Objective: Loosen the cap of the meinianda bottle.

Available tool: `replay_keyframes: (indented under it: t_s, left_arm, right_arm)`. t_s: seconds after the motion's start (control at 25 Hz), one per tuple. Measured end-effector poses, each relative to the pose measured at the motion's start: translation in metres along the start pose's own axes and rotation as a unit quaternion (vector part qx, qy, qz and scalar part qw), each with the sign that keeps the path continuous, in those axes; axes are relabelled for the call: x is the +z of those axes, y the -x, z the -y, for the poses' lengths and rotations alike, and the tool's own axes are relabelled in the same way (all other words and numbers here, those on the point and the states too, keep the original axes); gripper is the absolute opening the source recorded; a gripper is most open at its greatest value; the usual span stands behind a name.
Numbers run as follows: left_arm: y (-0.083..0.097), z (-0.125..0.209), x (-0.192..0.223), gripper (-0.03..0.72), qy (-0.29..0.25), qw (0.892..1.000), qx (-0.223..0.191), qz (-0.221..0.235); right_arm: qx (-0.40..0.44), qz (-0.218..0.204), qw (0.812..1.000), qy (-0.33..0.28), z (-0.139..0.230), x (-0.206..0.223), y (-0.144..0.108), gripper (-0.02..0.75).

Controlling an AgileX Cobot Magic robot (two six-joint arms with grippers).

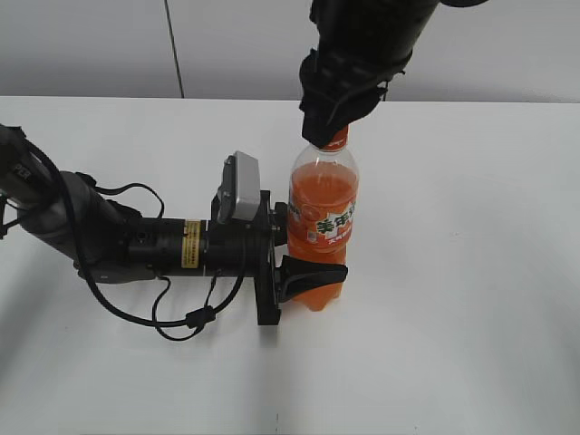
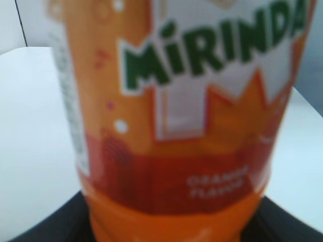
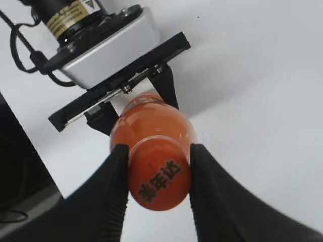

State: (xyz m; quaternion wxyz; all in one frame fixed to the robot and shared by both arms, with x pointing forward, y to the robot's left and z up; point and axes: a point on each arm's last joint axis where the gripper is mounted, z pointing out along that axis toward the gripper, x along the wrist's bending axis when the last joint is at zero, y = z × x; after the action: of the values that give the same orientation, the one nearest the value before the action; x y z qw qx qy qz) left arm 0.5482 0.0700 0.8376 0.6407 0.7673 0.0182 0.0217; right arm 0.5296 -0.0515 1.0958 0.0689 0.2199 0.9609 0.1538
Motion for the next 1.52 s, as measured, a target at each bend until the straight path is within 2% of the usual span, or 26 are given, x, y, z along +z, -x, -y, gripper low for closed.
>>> replay_keyframes:
  t_s: [0.16,0.4,0.56,0.8,1.04,1.32,1.52]
  left_arm:
    - [0.0001,0.0000,0.0000,0.394,0.000,1.000,0.000,0.000]
    - [0.0003,0.0000,0.0000,0.394,0.000,1.000,0.002,0.002]
    - [0.0005,0.0001,0.0000,0.394,-0.001,1.000,0.003,0.003]
    - [0.0012,0.0003,0.0000,0.394,-0.002,1.000,0.005,0.007]
    - [0.0011,0.0002,0.0001,0.394,-0.002,1.000,0.005,0.007]
    - [0.0011,0.0002,0.0001,0.394,-0.002,1.000,0.005,0.007]
    - [0.0011,0.0002,0.0001,0.394,-0.002,1.000,0.005,0.007]
  right_arm:
    - [-0.110,-0.002,0.994,0.000,0.0000,0.0000,-0.0004,0.273]
    - [-0.238,-0.007,0.971,0.001,0.0002,0.0000,-0.0012,0.273]
    - [-0.308,-0.008,0.951,0.000,0.0004,-0.0003,-0.0014,0.273]
    - [-0.418,-0.010,0.909,0.001,0.0007,-0.0007,-0.0017,0.273]
    - [-0.481,-0.010,0.877,0.001,0.0008,-0.0007,-0.0018,0.273]
    - [-0.497,-0.010,0.868,0.001,0.0008,-0.0007,-0.0018,0.273]
    - [-0.525,-0.010,0.851,0.002,0.0008,-0.0007,-0.0018,0.273]
